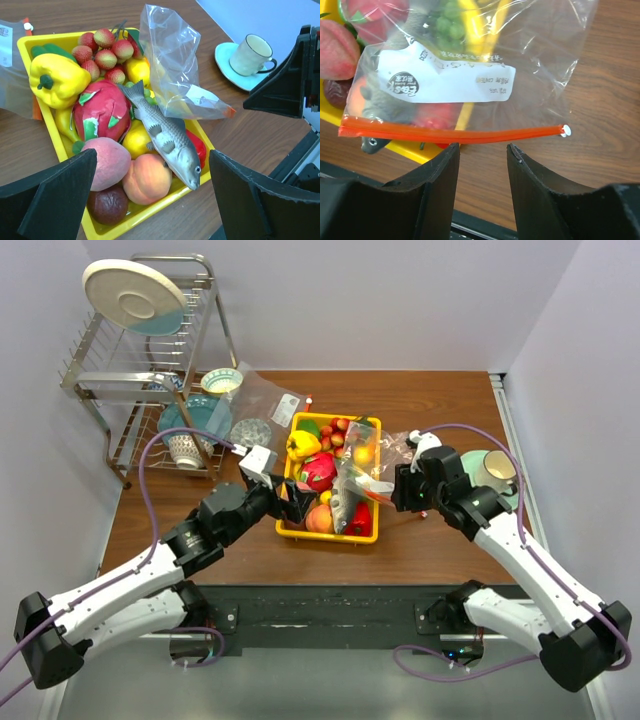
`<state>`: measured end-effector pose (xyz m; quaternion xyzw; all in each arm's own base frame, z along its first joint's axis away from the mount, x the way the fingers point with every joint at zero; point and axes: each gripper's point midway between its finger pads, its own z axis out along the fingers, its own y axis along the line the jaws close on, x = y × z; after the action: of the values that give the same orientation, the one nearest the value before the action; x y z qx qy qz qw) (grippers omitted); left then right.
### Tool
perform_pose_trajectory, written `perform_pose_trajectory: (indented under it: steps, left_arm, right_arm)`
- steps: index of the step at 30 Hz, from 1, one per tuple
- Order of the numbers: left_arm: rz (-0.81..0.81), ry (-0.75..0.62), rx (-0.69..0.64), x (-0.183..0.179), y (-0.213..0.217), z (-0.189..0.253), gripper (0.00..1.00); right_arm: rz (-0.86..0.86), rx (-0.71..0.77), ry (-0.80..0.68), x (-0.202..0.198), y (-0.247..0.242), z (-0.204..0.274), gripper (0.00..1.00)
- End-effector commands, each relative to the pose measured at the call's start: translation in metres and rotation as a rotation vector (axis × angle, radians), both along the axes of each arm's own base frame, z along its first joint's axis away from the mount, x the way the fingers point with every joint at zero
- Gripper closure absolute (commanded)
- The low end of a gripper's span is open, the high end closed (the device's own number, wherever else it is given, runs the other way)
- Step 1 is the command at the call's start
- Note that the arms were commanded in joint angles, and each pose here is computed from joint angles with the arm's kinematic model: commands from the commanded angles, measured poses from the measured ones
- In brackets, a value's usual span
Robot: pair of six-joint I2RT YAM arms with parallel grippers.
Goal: Place the food in the zip-top bag and seal the zipper
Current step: Place the zipper food storage bag at the center of the board, then pick up the zipper food storage bag at the center of the board.
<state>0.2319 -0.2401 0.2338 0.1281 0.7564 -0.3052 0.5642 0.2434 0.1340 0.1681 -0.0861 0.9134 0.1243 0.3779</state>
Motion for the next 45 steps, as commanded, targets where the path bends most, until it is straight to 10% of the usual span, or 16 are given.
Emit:
perform_pose_trajectory:
  steps: [1, 23, 27, 33, 45]
  left_arm:
    - [-0.028, -0.022, -0.045, -0.003, -0.006, 0.030, 0.02]
    - [-0.011, -0.006, 0.015, 0.001, -0.003, 0.021, 0.02]
    - [-0.008, -0.002, 0.024, 0.001, -0.003, 0.017, 0.02]
    - [-0.004, 0.002, 0.031, 0.003, -0.003, 0.015, 0.02]
    - [-0.098, 0.018, -0.055, 0.009, -0.042, 0.030, 0.01]
  right_arm:
    - [-0.032, -0.023, -0.055, 0.007, -0.008, 0.005, 0.52]
    - [0.004, -0.003, -0.032, 0.022, 0.010, -0.017, 0.45]
    - [0.026, 0.000, -0.065, 0.036, 0.018, -0.008, 0.54]
    - [0.060, 0.004, -0.076, 0.056, 0.033, -0.006, 1.00]
    - [0.133, 0.179, -0.130, 0.063, 0.067, 0.059, 1.00]
